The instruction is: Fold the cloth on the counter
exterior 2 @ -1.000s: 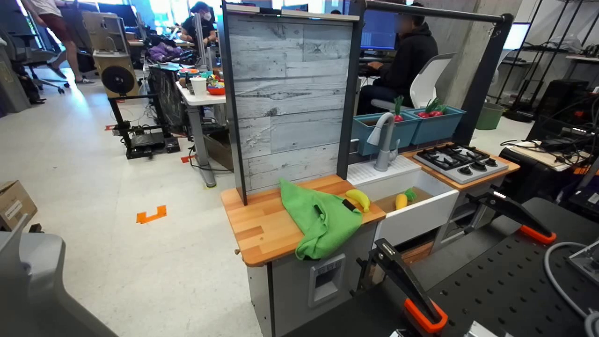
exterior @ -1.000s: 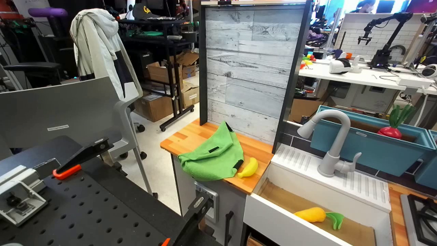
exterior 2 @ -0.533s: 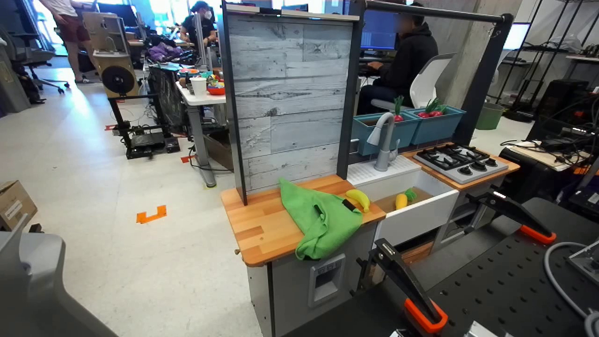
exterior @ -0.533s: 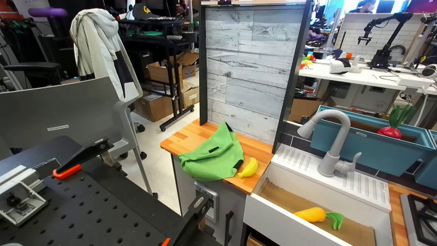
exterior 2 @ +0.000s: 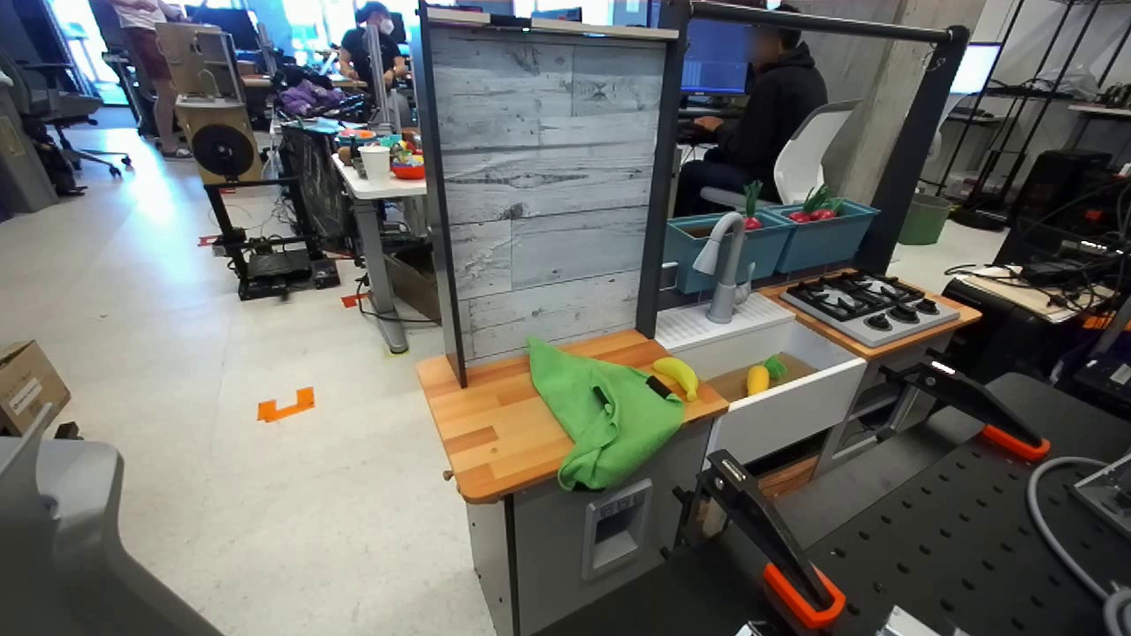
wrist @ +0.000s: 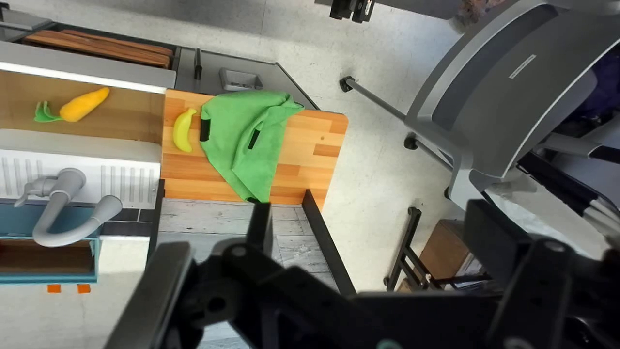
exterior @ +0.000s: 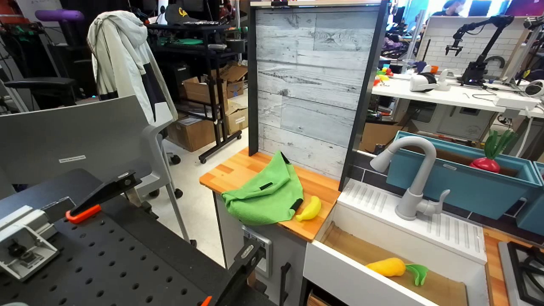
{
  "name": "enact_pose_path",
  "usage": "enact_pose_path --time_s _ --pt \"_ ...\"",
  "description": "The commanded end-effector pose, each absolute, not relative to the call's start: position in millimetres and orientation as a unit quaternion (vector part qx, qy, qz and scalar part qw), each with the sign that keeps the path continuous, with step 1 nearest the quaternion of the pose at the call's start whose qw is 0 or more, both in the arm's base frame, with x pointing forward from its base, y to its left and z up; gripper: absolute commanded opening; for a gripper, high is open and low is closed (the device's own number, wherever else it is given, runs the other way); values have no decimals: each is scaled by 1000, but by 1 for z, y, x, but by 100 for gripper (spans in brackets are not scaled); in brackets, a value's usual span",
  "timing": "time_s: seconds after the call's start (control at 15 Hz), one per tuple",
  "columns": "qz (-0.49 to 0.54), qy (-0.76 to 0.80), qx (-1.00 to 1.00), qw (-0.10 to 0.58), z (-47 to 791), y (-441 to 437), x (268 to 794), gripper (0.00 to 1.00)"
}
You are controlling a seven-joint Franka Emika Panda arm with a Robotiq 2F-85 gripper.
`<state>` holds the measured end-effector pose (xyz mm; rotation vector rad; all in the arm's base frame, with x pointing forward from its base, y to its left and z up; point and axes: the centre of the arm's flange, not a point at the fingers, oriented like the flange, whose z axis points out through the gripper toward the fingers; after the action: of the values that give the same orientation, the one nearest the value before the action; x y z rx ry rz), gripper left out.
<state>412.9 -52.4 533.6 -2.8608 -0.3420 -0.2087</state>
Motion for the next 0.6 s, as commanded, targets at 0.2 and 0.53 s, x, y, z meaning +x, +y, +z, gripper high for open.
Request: enact_pose_path --time_s 0.2,0.53 --pt "-90 -107 -982 125 526 -57 424 100" --pt "-117 -68 -982 129 497 -67 479 100"
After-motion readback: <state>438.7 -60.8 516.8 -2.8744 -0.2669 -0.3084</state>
